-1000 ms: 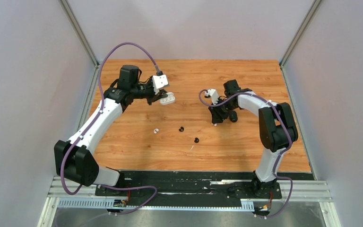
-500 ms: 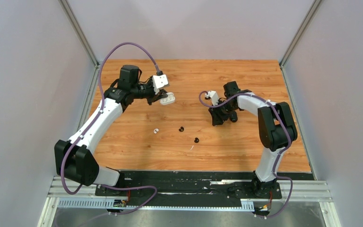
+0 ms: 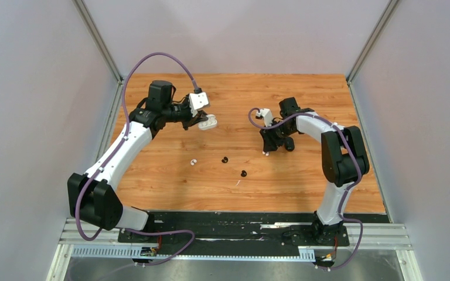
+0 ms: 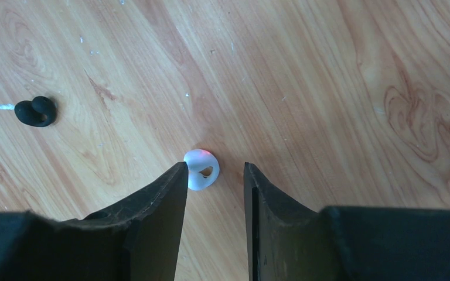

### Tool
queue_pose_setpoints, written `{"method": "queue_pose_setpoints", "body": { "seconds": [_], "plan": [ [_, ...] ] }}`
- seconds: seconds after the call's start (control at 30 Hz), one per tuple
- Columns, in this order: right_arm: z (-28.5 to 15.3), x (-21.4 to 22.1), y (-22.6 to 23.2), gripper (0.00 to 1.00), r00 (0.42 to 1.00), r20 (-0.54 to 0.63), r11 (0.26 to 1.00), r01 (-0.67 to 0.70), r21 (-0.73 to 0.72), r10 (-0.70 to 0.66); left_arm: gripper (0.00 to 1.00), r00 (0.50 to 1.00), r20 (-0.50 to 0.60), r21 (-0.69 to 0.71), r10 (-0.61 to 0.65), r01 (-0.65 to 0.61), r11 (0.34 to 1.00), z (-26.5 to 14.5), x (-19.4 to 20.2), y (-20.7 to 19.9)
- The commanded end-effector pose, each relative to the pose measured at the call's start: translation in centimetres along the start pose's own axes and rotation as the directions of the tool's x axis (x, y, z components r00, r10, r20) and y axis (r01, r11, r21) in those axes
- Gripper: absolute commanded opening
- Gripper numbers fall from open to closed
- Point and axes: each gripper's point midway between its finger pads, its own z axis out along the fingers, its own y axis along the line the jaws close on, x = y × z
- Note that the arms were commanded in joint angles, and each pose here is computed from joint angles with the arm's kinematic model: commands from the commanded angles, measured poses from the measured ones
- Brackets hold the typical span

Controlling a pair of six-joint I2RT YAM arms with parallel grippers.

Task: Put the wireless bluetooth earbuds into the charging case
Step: Adjust the right earbud at the center of the board, then pick up the right earbud from the center of the board.

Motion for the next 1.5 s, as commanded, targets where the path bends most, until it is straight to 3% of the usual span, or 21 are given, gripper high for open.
{"method": "queue_pose_setpoints", "body": {
  "seconds": [0.0,0.83,1.07,1.2,1.47],
  "plan": [
    [-0.1,-1.2,-1.3,0.39,0.999,0.025,0.999,0.029,0.037,-0.03,0.0,0.999,0.039,-0.003,0.027,-0.027,1.0,-0.3,-1.7,0.3],
    [1.1,0.5,-0.6,0.37,0.999,-0.022,0.999,0.034,0.031,-0.034,0.0,0.999,0.038,-0.004,0.027,-0.026,1.0,-0.1,-1.4,0.2],
    [0.9,0.3,-0.6,0.26,0.999,-0.016,0.999,0.035,0.03,-0.034,0.0,0.999,0.038,-0.004,0.025,-0.024,1.0,-0.1,-1.3,0.3],
    [0.7,0.3,-0.3,0.13,0.999,-0.013,0.999,0.031,0.031,-0.031,0.0,0.999,0.036,-0.003,0.024,-0.024,1.0,0.0,-1.2,0.2],
    [0.7,1.2,0.2,0.24,0.999,-0.024,0.999,0.024,0.033,-0.023,0.0,0.999,0.042,-0.005,0.022,-0.022,1.0,0.1,-1.3,0.3]
  ]
}}
